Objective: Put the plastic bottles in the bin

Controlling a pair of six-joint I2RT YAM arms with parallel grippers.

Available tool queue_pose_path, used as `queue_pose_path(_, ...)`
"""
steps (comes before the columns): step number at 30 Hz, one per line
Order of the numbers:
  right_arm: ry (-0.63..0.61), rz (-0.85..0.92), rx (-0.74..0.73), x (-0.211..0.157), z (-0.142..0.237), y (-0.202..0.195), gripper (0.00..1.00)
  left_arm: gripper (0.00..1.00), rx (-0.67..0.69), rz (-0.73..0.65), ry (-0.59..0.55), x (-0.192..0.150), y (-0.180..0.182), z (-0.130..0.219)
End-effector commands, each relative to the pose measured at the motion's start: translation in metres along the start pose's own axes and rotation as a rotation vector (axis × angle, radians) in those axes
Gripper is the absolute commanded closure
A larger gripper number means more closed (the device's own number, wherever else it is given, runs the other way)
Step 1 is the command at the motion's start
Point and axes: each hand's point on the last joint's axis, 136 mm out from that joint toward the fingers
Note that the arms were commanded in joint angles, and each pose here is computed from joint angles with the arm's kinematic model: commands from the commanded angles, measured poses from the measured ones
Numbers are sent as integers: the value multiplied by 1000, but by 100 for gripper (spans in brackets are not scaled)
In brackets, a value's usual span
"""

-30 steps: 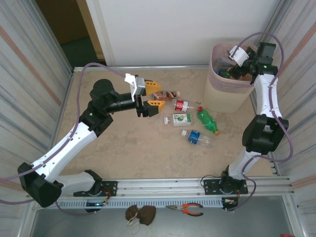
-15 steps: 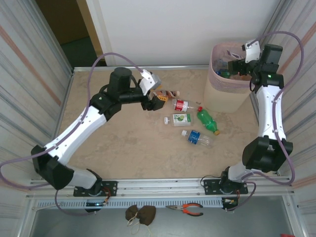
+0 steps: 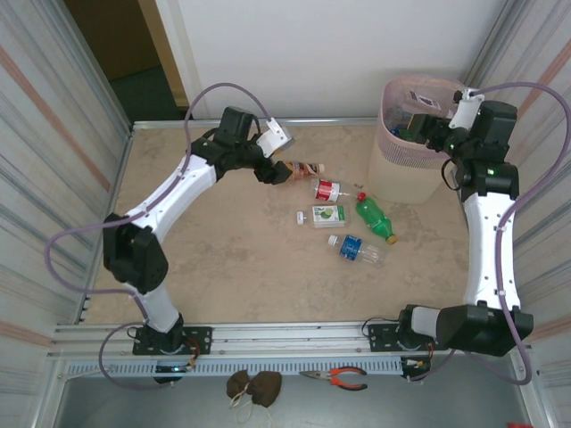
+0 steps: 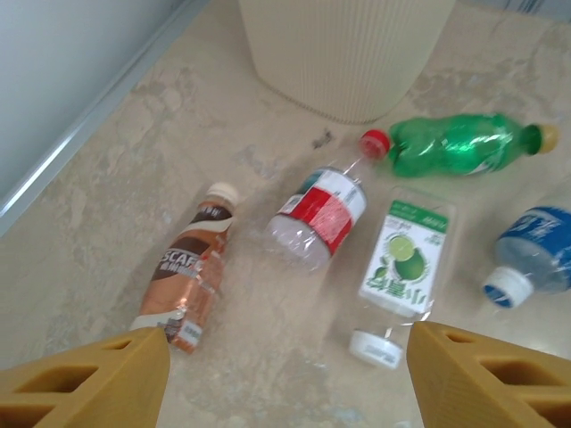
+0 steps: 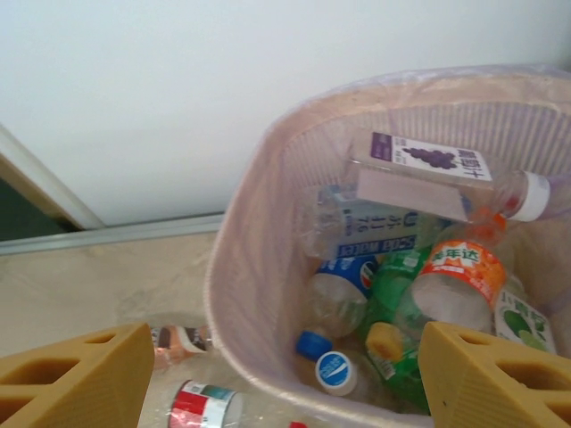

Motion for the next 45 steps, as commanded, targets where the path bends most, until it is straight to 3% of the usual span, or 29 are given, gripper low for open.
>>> queue_pose_path(1, -6, -22, 23, 1, 15, 12, 24, 28, 19, -47, 38, 0, 17, -7)
queue_pose_path(14, 0, 32, 14, -4, 32, 17, 22, 21, -28, -19, 123, -14, 74, -83)
queue_pose_path(25, 3, 71, 4, -5, 37, 16, 20, 13, -42, -18, 166, -54, 102, -134)
queue_pose_path(32, 14, 76, 9, -10, 35, 17, 20, 10, -18, -44, 180, -70, 115, -155)
queue_pose_path(45, 27, 75, 28, -18, 29, 18, 19, 14, -78, -10, 216, -97, 111, -173)
Point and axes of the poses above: each hand's point on the last joint's axis, 136 mm out from that joint toward the fingers, its own z axis back along the fingers, its own y axis along the line the jaws close on, x = y × z, and after that the axes turned 11 degrees about z, right-handed
